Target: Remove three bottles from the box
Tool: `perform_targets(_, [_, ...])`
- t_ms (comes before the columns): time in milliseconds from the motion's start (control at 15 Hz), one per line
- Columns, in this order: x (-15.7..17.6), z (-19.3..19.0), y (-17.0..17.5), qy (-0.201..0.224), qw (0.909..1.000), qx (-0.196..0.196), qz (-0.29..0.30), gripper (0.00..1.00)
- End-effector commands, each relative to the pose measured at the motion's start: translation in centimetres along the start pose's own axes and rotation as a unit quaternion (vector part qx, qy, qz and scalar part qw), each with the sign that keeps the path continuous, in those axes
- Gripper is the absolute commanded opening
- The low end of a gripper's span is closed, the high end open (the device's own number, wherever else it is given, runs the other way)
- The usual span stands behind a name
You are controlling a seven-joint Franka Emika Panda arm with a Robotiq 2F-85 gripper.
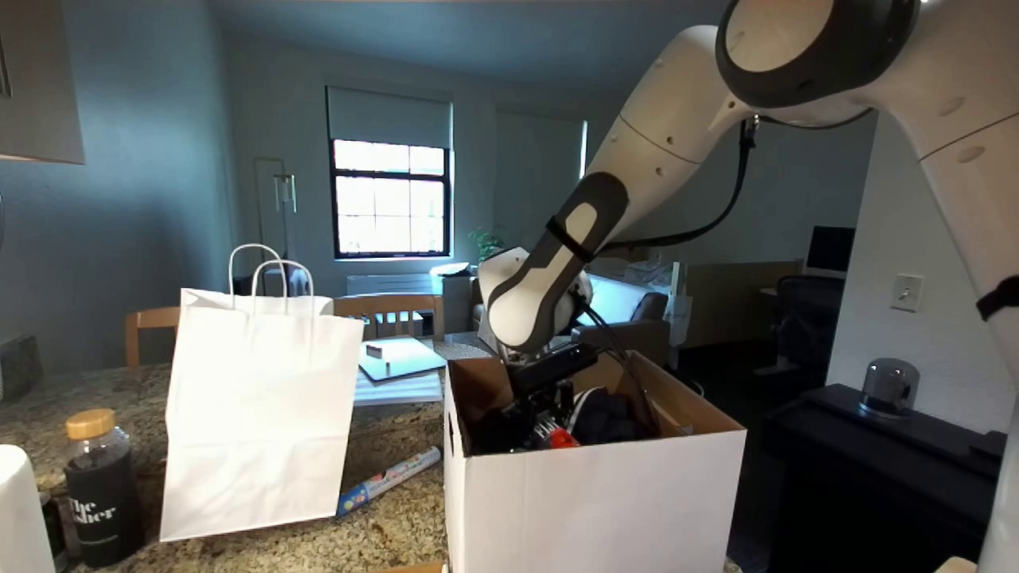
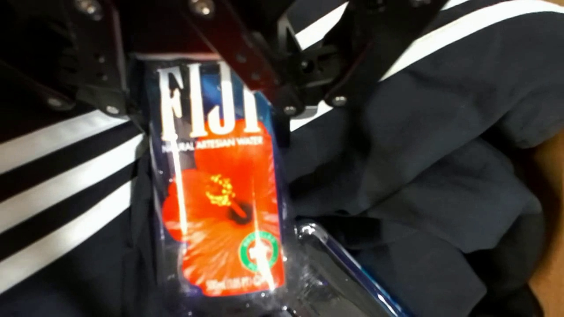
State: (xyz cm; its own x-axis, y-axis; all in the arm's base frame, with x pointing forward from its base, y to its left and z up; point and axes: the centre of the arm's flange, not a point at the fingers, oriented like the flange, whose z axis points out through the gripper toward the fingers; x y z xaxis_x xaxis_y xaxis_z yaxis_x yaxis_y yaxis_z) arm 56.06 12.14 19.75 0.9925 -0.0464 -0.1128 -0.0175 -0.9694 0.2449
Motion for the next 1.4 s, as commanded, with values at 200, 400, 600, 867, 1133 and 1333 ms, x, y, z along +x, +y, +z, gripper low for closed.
perform_targets(200, [-4.7,-9.4,2.5,0.015,0.998,0.037,0.049,0.31])
perform_targets(400, [-5.9,-14.3,3.9,0.029,0.9951,0.057,0.076,0.31])
perform_targets(600, [-7.1,-19.5,5.7,0.018,0.9919,0.082,0.096,0.31])
perform_targets(867, [-8.2,-24.4,7.4,0.026,0.9839,0.114,0.135,0.31])
perform_targets(1133, [-8.0,-27.2,9.2,0.021,0.9743,0.14,0.175,0.31])
perform_targets(1333, [-7.4,-29.3,10.4,0.023,0.9684,0.152,0.196,0.31])
